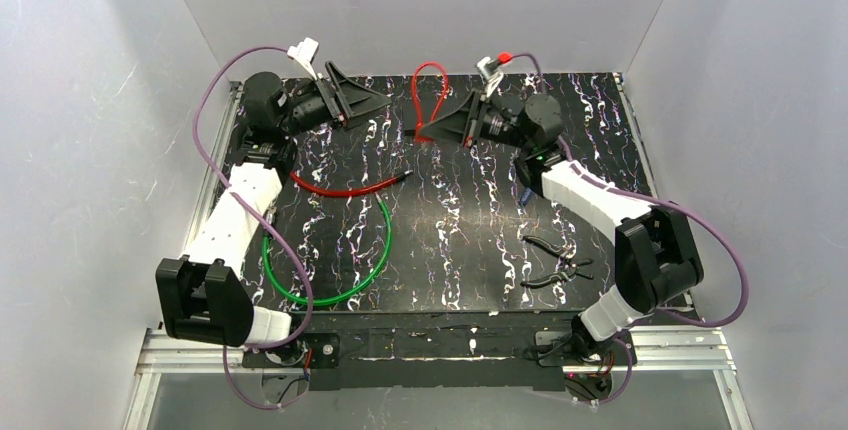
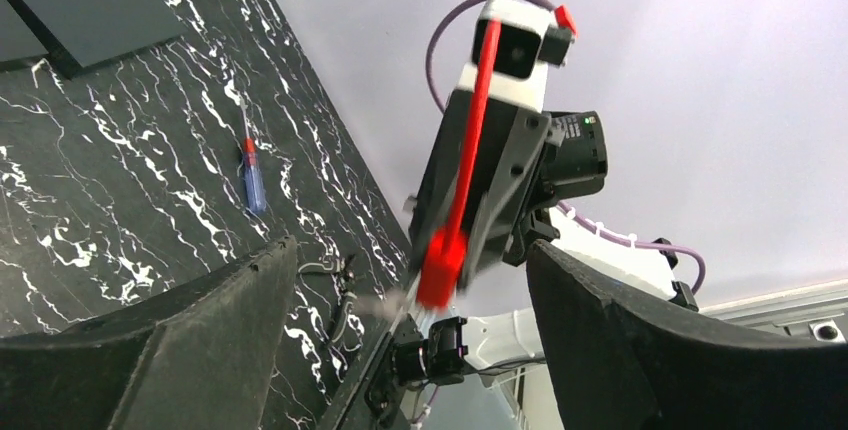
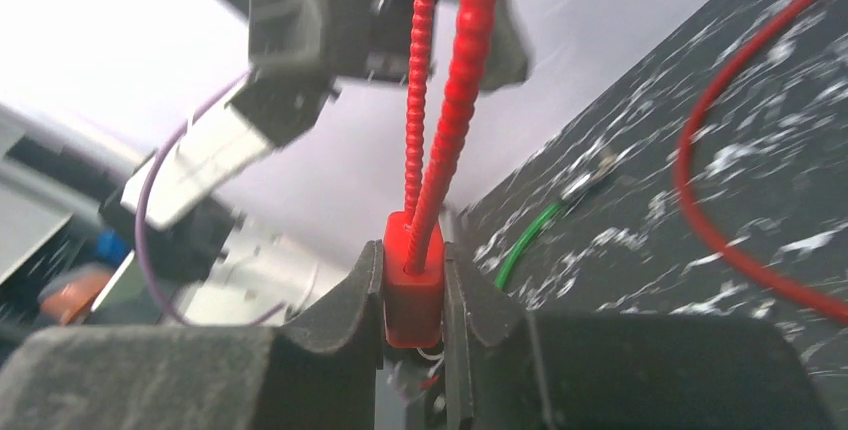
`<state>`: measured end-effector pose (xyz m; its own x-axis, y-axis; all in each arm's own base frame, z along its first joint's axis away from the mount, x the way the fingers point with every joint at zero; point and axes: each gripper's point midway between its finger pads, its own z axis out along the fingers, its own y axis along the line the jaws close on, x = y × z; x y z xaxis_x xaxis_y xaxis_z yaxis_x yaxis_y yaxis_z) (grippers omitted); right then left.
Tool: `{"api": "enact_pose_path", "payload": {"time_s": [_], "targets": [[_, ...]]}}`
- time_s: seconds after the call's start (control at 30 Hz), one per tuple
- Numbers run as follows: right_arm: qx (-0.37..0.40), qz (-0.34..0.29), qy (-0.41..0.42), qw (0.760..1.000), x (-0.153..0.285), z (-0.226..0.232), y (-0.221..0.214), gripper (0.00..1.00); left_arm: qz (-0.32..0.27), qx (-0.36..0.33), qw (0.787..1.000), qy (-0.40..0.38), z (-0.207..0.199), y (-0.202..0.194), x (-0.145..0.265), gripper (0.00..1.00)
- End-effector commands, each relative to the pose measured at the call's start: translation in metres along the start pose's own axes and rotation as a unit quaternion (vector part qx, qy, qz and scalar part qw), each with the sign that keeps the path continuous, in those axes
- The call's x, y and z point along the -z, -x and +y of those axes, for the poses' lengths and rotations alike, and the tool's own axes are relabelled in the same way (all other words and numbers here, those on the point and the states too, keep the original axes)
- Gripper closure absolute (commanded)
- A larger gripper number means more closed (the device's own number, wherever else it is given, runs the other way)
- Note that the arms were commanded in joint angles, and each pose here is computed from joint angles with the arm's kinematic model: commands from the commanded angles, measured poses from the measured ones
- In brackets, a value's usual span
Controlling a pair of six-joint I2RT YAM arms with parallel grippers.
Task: Lock with the key
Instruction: Lock the lock.
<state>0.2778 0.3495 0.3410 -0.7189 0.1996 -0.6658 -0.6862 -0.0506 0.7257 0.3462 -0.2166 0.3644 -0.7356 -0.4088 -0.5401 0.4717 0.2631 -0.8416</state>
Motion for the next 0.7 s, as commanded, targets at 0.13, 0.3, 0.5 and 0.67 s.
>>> {"api": "enact_pose_path", "payload": {"time_s": [0.13, 0.3, 0.5, 0.67], "targets": [[0.02, -0.149, -0.019, 0.988, 0.01, -0.004, 0.073, 0.99, 0.011, -0.046, 0.998, -0.037, -0.005, -0.017, 0.0, 0.13], [0.003, -0.155, -0.002, 0.988, 0.013, 0.003, 0.068, 0.99, 0.039, -0.081, 0.994, -0.062, -0.018, -0.042, -0.008, 0.13], [0.008, -0.138, 0.022, 0.99, 0.009, 0.019, 0.054, 0.99, 0.06, -0.078, 0.993, -0.072, -0.021, -0.06, -0.018, 0.29], [0.006, -0.132, 0.027, 0.991, 0.007, 0.021, 0.048, 0.99, 0.069, -0.081, 0.991, -0.076, -0.023, -0.068, -0.022, 0.35]]}}
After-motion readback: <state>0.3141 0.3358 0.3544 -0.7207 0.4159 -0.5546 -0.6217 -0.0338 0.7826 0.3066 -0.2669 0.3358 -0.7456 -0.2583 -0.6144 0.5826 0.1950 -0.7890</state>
